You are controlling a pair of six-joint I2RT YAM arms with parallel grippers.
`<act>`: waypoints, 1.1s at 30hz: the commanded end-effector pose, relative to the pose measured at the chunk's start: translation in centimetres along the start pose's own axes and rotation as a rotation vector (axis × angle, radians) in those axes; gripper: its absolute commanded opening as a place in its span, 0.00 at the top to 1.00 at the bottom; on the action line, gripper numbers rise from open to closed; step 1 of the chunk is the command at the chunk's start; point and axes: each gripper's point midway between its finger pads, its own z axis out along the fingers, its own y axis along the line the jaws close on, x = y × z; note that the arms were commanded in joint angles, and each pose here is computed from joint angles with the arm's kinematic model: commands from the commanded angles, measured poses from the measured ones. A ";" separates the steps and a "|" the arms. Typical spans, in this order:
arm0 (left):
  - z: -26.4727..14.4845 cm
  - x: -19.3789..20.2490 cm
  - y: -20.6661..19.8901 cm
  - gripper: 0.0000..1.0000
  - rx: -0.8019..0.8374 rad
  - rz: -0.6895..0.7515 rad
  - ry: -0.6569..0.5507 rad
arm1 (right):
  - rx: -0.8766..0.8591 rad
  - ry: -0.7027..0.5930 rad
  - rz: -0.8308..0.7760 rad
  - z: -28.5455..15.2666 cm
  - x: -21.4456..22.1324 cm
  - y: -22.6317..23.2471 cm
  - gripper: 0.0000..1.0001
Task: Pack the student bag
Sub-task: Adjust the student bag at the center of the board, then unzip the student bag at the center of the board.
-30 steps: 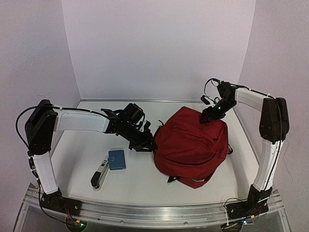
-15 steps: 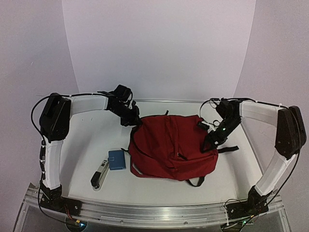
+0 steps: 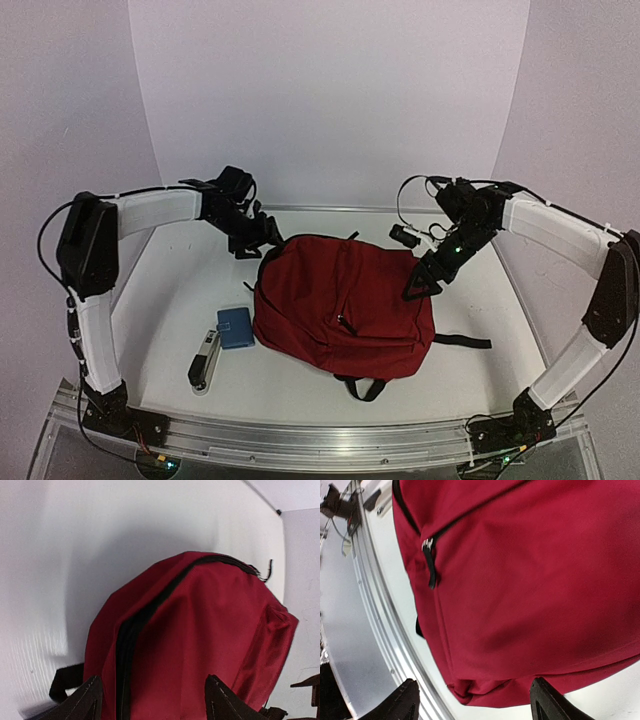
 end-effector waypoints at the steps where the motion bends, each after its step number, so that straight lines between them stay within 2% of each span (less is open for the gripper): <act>1: -6.7 3.5 -2.0 0.29 0.078 -0.002 -0.100 | 0.037 -0.109 -0.068 -1.1 -3.4 2.4 0.28; 5: -7.9 8.3 -2.4 0.29 0.097 -0.006 -0.076 | 0.006 -0.104 -0.130 1.1 -4.0 4.8 0.31; 11: -6.3 13.8 -1.9 0.28 0.084 -0.068 0.006 | 0.012 -0.063 -0.260 5.7 -4.5 7.5 0.38; 17: -5.0 14.3 -2.1 0.28 0.065 -0.080 0.003 | 0.084 -0.021 -0.323 9.4 -4.1 7.6 0.41; 26: -4.8 14.1 -1.4 0.29 0.027 -0.096 -0.019 | 0.222 0.012 -0.333 12.9 -3.5 5.0 0.42; 30: -4.4 14.0 -1.2 0.32 0.011 -0.101 -0.016 | 0.260 0.025 -0.331 13.7 -3.2 4.2 0.55; 33: -4.3 13.8 -0.6 0.40 -0.022 -0.104 -0.030 | 0.306 0.020 -0.331 13.4 -3.6 3.5 0.72</act>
